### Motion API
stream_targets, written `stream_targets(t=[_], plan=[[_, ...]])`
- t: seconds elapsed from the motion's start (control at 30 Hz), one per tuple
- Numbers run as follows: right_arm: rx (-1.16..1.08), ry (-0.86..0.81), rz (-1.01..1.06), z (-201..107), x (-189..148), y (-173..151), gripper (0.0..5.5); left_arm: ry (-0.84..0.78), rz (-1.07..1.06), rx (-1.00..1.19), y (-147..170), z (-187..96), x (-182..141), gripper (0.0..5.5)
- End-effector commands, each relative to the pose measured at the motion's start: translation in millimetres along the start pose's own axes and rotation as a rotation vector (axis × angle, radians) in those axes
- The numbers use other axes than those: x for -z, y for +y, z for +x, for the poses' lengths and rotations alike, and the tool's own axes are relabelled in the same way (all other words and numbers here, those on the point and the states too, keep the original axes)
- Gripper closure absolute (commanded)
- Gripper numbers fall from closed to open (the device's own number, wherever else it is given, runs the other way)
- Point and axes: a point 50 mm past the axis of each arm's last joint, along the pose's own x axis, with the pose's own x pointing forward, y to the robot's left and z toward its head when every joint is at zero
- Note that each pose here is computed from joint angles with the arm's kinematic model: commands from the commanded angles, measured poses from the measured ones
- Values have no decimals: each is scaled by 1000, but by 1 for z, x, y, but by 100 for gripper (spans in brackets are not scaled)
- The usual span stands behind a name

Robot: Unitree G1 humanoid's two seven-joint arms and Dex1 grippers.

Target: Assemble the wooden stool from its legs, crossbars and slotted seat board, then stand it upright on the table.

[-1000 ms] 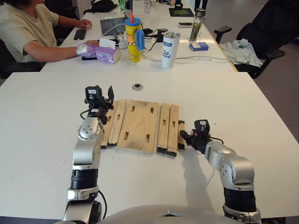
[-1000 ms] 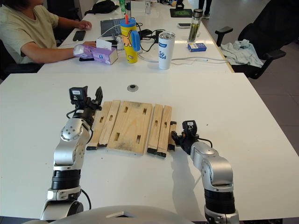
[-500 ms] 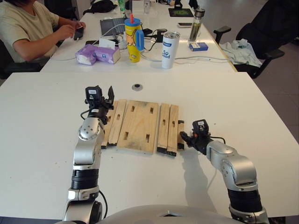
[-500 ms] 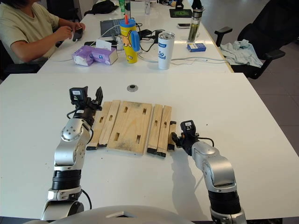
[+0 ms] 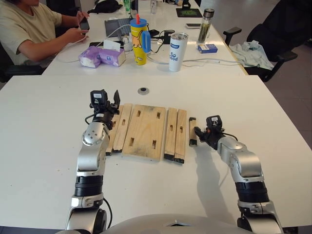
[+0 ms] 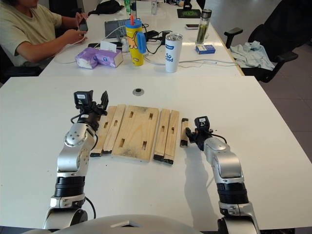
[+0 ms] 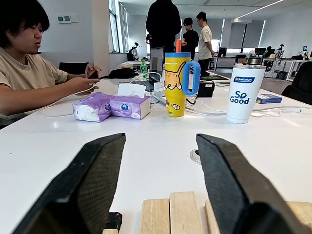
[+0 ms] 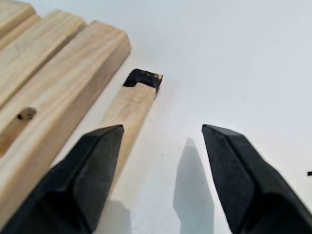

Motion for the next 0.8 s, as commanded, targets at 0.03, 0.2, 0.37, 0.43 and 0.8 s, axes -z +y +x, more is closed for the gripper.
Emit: stream_targets(t=[0.03, 0.2, 0.37, 0.43, 0.8], plan=[[-53, -4, 78, -7, -1, 16, 249, -2, -1, -3, 0, 1, -1, 281], [-40, 77, 52, -10, 10, 24, 249, -2, -3, -2, -1, 1, -1, 281], [-7, 109, 42, -10, 16, 21, 249, 1, -2, 6, -1, 2, 0, 281], [-4, 106, 50, -11, 16, 21, 249, 4, -1, 6, -1, 1, 0, 281], [67, 264, -9, -10, 39, 12, 356, 1, -3, -15, 2, 0, 0, 278]])
